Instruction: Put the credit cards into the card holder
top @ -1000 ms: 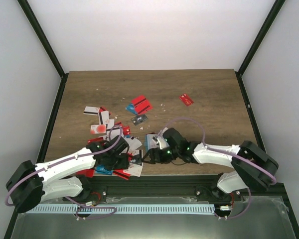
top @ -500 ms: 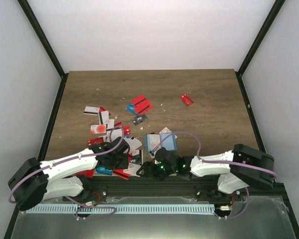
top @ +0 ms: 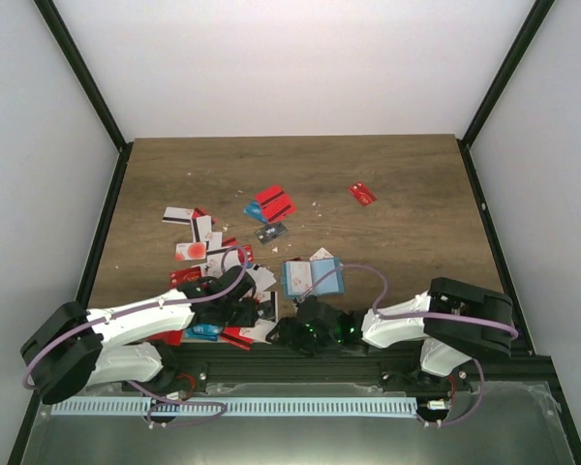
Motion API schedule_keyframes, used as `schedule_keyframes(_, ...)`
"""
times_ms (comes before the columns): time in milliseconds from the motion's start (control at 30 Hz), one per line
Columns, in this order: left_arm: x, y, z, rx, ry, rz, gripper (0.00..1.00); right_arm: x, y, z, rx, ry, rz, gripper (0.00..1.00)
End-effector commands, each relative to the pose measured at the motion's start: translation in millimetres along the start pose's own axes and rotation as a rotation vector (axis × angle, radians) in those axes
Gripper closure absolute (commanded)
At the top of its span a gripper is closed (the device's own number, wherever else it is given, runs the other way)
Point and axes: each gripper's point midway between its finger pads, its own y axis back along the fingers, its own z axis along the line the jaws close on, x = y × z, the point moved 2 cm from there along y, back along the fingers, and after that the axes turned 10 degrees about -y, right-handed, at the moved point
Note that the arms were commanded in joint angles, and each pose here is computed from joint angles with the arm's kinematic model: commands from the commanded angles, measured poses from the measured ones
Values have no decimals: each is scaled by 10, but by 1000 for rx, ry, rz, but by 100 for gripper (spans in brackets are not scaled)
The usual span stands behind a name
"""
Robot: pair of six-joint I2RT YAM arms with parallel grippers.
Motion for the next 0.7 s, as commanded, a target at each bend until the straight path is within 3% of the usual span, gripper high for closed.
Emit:
schedule_keyframes(0,126,-64,-11,16,-32,49,49,-114,-62,55,-40,-19,-72,38)
schedule_keyframes(467,341,-131,-162,73,-51,92,49,-136,-206,70,-81,-43,-55,45)
schedule_keyframes(667,351,-119,-219,88,-52,90,49,-182,-170,64,-100,-52,-69,58)
